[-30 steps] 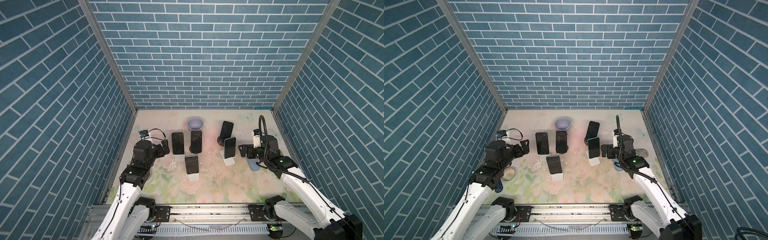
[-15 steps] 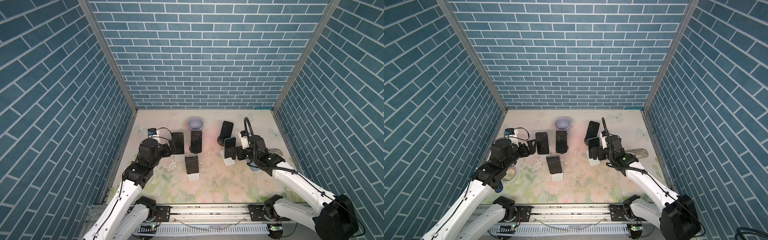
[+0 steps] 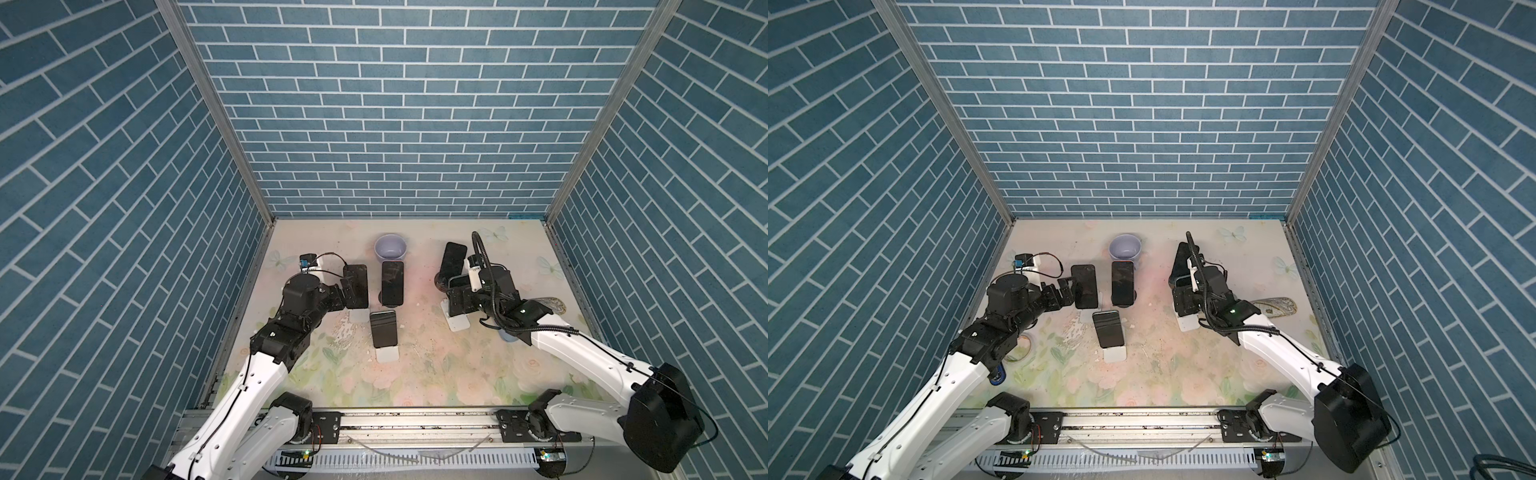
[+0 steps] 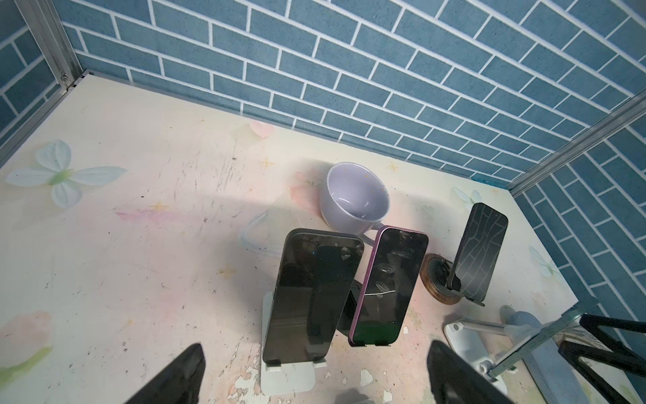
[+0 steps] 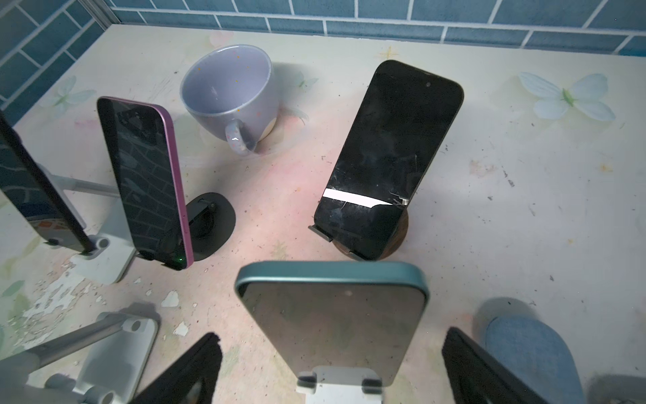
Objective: Remove the phone from the phone stand
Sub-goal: 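Reach the right gripper to the teal-edged phone while the left arm advances, then close the right gripper on the phone's top edge and lift it off the stand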
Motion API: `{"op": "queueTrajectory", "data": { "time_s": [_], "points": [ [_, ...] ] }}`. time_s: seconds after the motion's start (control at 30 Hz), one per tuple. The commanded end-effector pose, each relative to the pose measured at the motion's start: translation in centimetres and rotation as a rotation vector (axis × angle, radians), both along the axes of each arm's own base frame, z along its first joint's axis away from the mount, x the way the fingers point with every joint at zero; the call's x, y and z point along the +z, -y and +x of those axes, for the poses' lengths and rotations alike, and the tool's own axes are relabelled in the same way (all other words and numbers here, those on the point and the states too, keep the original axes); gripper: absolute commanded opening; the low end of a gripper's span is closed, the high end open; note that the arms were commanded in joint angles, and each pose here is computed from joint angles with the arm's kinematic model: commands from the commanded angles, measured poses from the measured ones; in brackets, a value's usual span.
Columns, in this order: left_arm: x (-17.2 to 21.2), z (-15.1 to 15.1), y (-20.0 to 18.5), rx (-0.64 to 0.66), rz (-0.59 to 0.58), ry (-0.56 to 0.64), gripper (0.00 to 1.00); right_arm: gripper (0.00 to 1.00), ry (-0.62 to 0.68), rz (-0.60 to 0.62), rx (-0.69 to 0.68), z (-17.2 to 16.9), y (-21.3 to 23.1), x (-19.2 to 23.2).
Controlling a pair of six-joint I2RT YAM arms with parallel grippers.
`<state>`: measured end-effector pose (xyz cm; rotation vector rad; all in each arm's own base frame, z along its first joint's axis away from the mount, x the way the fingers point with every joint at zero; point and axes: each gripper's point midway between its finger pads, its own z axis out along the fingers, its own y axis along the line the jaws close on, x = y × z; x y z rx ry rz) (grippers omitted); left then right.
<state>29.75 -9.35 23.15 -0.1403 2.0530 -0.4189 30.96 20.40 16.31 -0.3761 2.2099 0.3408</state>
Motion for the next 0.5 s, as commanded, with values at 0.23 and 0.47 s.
{"op": "queueTrajectory", "data": {
  "time_s": [0.23,0.47],
  "points": [
    [1.5,0.6,0.1,0.0,0.019,0.047,1.0,0.88,0.07,-0.027,-0.104,2.1,-0.8,1.7],
    [1.8,0.7,0.0,0.003,0.019,0.065,1.0,0.69,0.064,-0.05,-0.1,2.1,-1.3,1.3]
  ]
}}
